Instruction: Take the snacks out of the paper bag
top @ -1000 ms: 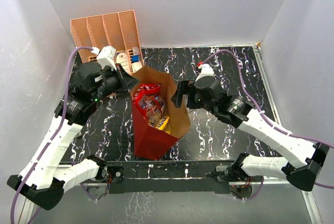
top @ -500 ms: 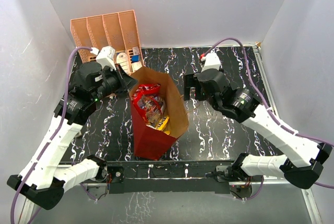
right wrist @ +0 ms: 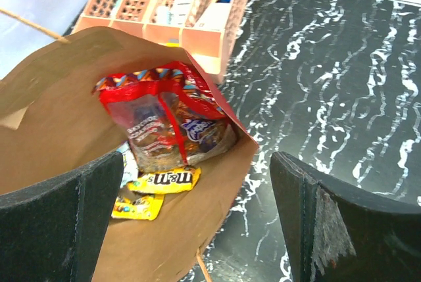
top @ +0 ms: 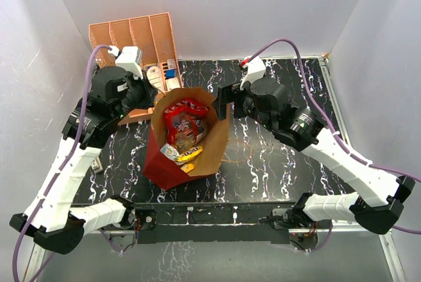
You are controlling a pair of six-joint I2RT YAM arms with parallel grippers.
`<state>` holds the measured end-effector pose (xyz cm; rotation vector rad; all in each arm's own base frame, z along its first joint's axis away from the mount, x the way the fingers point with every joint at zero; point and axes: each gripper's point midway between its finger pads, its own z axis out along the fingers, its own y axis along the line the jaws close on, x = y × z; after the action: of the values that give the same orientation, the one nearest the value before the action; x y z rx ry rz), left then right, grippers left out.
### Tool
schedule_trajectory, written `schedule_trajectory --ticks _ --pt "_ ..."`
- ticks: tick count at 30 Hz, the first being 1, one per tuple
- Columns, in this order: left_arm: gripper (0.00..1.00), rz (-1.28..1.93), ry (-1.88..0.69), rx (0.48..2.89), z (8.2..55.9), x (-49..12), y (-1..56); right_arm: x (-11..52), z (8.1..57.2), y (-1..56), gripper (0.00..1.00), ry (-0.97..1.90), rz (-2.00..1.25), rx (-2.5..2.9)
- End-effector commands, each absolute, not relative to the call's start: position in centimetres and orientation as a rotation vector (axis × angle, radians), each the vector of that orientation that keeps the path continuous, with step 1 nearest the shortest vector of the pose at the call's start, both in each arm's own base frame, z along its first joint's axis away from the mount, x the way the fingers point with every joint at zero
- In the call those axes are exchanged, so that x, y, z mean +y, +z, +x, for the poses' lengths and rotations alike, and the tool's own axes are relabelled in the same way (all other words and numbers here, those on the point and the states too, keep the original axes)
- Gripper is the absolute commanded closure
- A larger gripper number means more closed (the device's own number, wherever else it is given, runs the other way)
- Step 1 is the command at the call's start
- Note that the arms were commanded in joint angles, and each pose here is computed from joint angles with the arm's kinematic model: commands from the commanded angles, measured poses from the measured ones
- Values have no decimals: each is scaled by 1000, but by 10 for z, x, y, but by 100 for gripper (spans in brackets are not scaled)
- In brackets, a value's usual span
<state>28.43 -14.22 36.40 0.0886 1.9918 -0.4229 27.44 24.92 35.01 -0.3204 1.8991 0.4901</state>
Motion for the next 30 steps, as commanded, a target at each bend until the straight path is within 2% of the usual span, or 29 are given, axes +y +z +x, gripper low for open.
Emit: schedule_trajectory --ticks 1,7,13,19,24,30 --pt "100 144 -301 1770 286 -119 425 274 265 377 2 687 -344 1798" --pt "100 407 -601 1719 258 -172 422 299 237 374 2 871 -534 1739" --pt "100 465 -878 1661 236 -207 422 322 218 358 2 1003 -679 1691" --pt "100 443 -1057 1677 229 -226 411 340 235 317 2 917 -549 1787" --pt "100 437 -1087 1684 226 -228 412 356 248 290 2 1002 -333 1786" --pt "100 448 -1133 1662 219 -231 423 375 276 275 2 927 -255 1738"
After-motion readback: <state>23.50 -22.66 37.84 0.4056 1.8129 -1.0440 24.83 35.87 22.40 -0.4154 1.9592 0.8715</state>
